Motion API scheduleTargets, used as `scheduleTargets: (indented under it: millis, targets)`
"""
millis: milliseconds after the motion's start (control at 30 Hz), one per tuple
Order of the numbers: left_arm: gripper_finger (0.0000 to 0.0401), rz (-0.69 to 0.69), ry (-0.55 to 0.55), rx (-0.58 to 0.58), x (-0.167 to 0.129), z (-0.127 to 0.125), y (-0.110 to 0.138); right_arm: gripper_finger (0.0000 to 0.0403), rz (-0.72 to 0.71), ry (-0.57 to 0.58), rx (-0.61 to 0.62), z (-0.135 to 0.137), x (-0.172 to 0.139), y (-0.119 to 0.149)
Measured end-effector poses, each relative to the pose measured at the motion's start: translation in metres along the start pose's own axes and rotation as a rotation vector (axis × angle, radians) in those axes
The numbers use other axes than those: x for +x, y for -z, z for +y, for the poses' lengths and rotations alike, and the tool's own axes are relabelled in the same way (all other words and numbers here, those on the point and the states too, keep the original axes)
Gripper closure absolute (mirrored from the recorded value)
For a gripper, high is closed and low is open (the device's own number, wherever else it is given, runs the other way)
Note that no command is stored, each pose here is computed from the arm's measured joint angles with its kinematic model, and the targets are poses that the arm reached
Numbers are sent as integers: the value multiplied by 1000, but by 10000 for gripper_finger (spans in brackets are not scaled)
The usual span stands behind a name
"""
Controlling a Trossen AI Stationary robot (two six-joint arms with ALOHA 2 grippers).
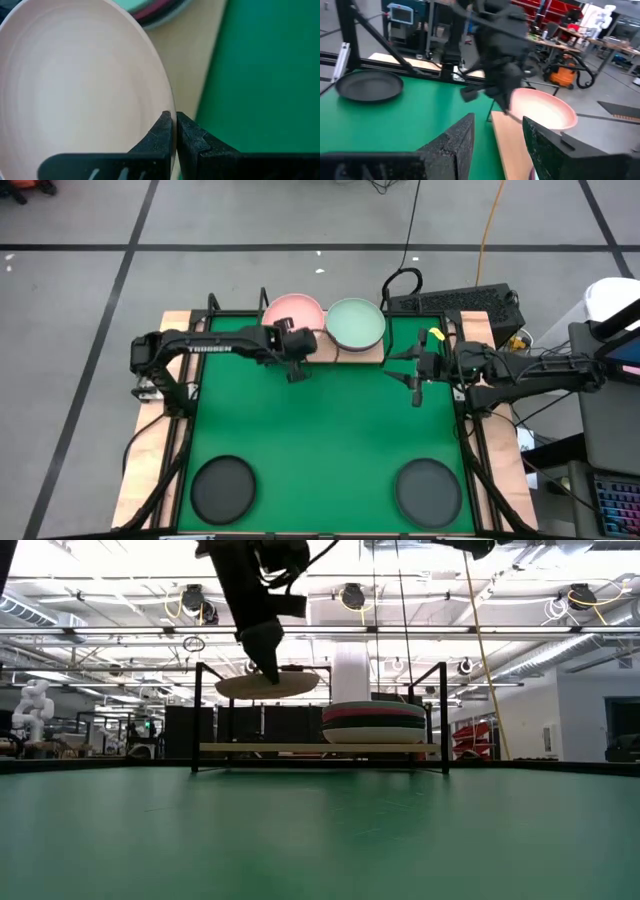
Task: Place and stack plates onto a shelf
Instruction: Put the orange plate on the shelf
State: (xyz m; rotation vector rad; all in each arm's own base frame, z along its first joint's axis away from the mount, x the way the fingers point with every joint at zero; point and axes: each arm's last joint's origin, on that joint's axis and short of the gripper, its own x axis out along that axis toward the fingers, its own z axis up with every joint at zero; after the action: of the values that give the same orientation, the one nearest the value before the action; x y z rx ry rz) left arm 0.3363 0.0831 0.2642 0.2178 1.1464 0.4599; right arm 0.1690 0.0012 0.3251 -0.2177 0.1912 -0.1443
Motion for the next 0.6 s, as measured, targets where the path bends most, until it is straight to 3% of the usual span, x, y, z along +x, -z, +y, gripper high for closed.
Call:
scheduleTargets:
  millis: [200,367,600]
  targets:
    - [391,-29,36,7,13,13,-3,255,0,-13,-13,3,1,0]
    - [386,41,109,-22,48,20,1,255,16,-15,-8,5,2,6]
    - [379,155,141,-50,87,11,8,255,40,-20,11,7,4,14]
